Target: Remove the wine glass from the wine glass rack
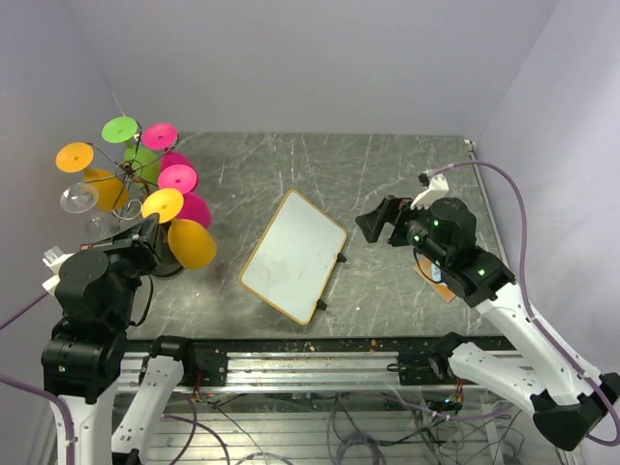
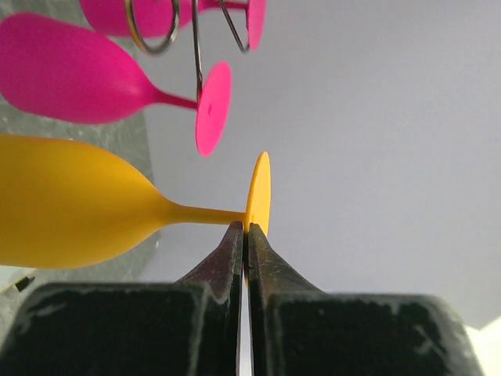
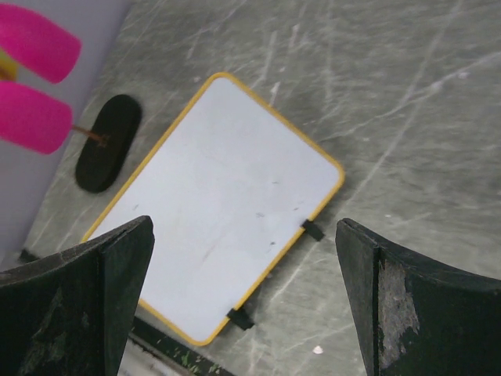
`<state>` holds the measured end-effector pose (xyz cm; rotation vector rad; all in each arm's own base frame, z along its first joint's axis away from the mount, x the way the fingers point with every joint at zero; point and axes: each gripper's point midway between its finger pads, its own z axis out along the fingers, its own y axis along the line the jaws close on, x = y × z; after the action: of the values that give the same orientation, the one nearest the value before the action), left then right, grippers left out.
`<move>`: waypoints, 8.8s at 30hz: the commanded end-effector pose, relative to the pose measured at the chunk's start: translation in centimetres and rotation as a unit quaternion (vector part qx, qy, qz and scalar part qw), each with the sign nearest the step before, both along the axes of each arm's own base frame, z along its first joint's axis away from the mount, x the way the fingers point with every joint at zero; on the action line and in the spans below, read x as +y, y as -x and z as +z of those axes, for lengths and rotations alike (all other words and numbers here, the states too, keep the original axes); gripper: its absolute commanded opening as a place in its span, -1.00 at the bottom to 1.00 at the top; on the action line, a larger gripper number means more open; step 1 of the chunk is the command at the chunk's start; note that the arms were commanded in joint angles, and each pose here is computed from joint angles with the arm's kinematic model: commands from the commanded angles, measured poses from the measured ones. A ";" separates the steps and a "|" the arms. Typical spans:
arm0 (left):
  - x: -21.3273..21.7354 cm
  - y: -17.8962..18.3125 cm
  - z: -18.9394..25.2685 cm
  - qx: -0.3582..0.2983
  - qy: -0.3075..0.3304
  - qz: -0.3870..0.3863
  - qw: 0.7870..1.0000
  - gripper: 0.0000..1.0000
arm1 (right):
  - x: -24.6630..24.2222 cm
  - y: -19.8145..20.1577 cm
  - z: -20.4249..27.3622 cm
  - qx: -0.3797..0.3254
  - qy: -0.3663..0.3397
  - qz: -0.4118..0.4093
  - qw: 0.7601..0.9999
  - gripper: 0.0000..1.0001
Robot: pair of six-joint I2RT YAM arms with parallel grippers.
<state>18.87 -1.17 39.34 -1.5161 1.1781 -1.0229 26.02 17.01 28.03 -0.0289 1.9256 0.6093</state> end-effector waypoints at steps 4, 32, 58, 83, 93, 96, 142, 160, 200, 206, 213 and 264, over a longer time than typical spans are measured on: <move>-4.0 2.2 4.2 -0.144 -0.015 -0.120 0.982 -0.86 | 7.5 1.9 3.8 -0.004 -0.118 0.186 0.975 1.00; -11.5 6.3 10.8 -0.452 -0.008 -0.349 0.821 -0.86 | 20.1 6.9 13.4 -0.093 -0.396 0.479 0.778 0.74; -11.6 4.8 8.1 -0.411 -0.097 -0.325 0.846 0.08 | 14.9 10.8 19.8 -0.193 -0.515 0.503 0.667 -1.00; -7.2 2.3 4.2 -0.182 -0.365 -0.236 0.882 0.79 | -3.7 -6.8 -4.5 0.109 0.177 -0.234 0.950 -1.00; -7.0 2.1 4.4 -0.156 -0.396 -0.247 0.871 0.77 | -4.7 -12.4 -7.8 0.237 0.199 -0.186 0.932 -1.00; -6.6 2.3 4.4 -0.141 -0.410 -0.241 0.868 0.77 | -4.0 -13.5 -8.9 0.262 0.216 -0.148 0.929 -1.00; -5.4 2.5 4.7 -0.098 -0.464 -0.238 0.847 0.84 | -2.6 -14.1 -6.2 0.222 0.236 -0.063 0.944 0.22; -2.4 -7.1 3.3 0.052 -0.486 -0.193 0.850 0.85 | -1.6 -3.7 -0.9 0.091 0.073 -0.039 0.992 0.99; 0.6 -10.1 -6.0 0.259 -0.304 -0.085 0.913 0.14 | -3.1 -0.6 3.2 -0.069 0.044 -0.029 0.996 0.99; 0.7 -9.7 -5.8 0.258 -0.298 -0.078 0.916 0.08 | -3.3 -0.6 3.5 -0.072 0.049 -0.036 0.996 0.99; 0.6 -9.7 -5.6 0.255 -0.294 -0.079 0.918 -0.06 | -3.2 -0.6 3.5 -0.071 0.049 -0.034 0.996 0.99; 0.8 -9.8 0.0 0.127 -0.239 -0.018 0.963 -0.86 | -3.2 -0.5 4.2 -0.072 0.050 -0.031 0.996 0.99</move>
<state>28.44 -0.89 37.39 -1.2450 1.6295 -0.4679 26.69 13.91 30.96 -0.0640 1.8406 0.4577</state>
